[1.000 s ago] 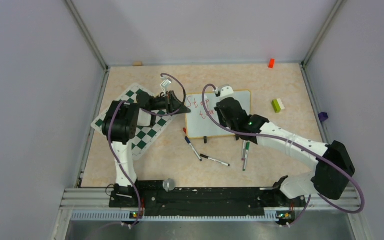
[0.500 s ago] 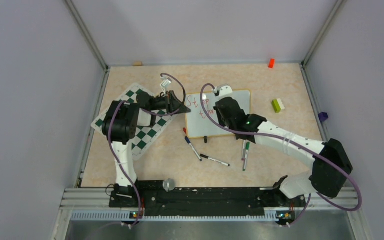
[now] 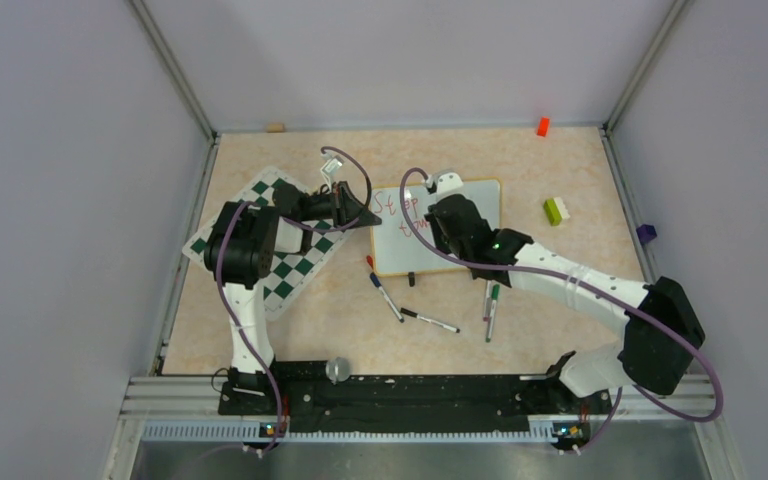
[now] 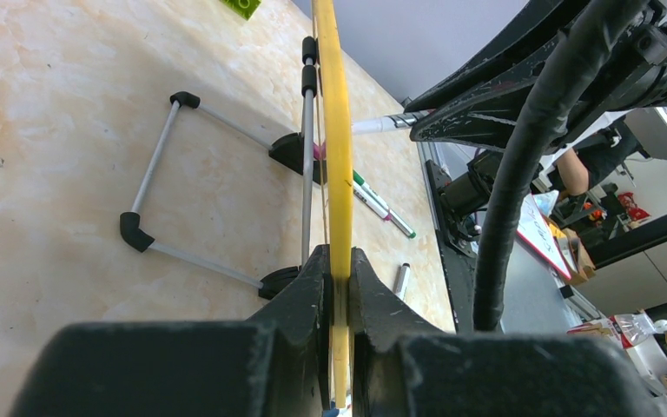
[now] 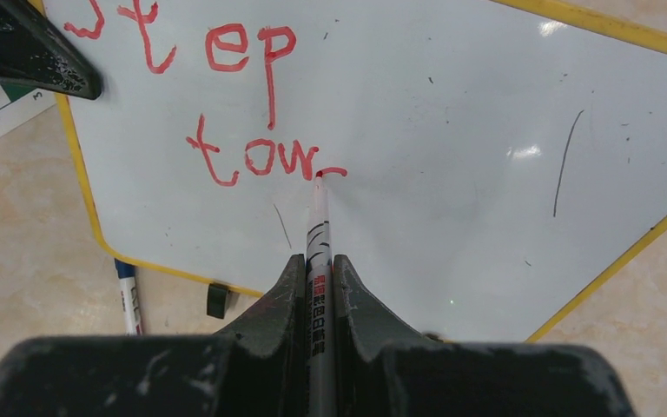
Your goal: Write a sentence on the whiteboard
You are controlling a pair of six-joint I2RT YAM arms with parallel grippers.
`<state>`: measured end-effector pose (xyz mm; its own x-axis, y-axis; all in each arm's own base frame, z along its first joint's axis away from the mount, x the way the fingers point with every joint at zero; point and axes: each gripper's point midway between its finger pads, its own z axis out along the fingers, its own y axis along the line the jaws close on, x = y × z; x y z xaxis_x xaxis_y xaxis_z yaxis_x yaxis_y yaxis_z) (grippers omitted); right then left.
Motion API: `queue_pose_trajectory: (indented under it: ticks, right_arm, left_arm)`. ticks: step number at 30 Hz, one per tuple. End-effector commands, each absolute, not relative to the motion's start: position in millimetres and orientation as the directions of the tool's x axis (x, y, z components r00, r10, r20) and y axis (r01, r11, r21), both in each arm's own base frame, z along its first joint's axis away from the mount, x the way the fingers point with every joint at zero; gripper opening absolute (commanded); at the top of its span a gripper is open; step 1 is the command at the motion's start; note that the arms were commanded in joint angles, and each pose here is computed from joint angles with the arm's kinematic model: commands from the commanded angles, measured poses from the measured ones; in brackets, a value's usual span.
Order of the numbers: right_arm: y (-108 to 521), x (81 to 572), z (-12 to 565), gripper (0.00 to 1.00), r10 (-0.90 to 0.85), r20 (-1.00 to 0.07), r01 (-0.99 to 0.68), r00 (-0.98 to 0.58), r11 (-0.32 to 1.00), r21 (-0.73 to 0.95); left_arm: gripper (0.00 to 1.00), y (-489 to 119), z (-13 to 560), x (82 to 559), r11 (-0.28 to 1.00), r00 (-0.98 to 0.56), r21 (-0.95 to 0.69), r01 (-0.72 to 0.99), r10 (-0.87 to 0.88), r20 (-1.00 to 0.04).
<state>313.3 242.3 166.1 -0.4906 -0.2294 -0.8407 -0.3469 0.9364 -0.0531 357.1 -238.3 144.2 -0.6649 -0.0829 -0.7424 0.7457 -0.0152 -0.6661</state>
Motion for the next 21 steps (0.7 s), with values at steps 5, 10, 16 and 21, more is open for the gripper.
queue_pose_trajectory:
  ticks: [5, 10, 16, 21]
  right_arm:
    - [240.0, 309.5, 168.8, 0.00, -0.218, -0.846, -0.368, -0.486, 0.929, -0.028]
    - [230.2, 310.9, 171.1, 0.00, -0.229, -0.847, -0.338, -0.479, 0.939, -0.063]
    - [228.8, 317.2, 177.2, 0.00, -0.225, -0.854, -0.311, -0.469, 0.947, -0.078]
    - [230.9, 323.8, 183.9, 0.00, -0.213, -0.864, -0.292, -0.457, 0.953, -0.080]
  left_arm:
    - [0.00, -241.0, 167.9, 353.6, -0.048, -0.549, -0.547, 0.836, -0.084, -0.831]
    - [0.00, -241.0, 168.1, 353.7, -0.048, -0.549, -0.547, 0.836, -0.083, -0.832]
    - [0.00, -241.1, 167.9, 353.4, -0.049, -0.549, -0.547, 0.836, -0.082, -0.832]
    - [0.00, -241.0, 167.6, 353.7, -0.048, -0.550, -0.548, 0.835, -0.083, -0.831]
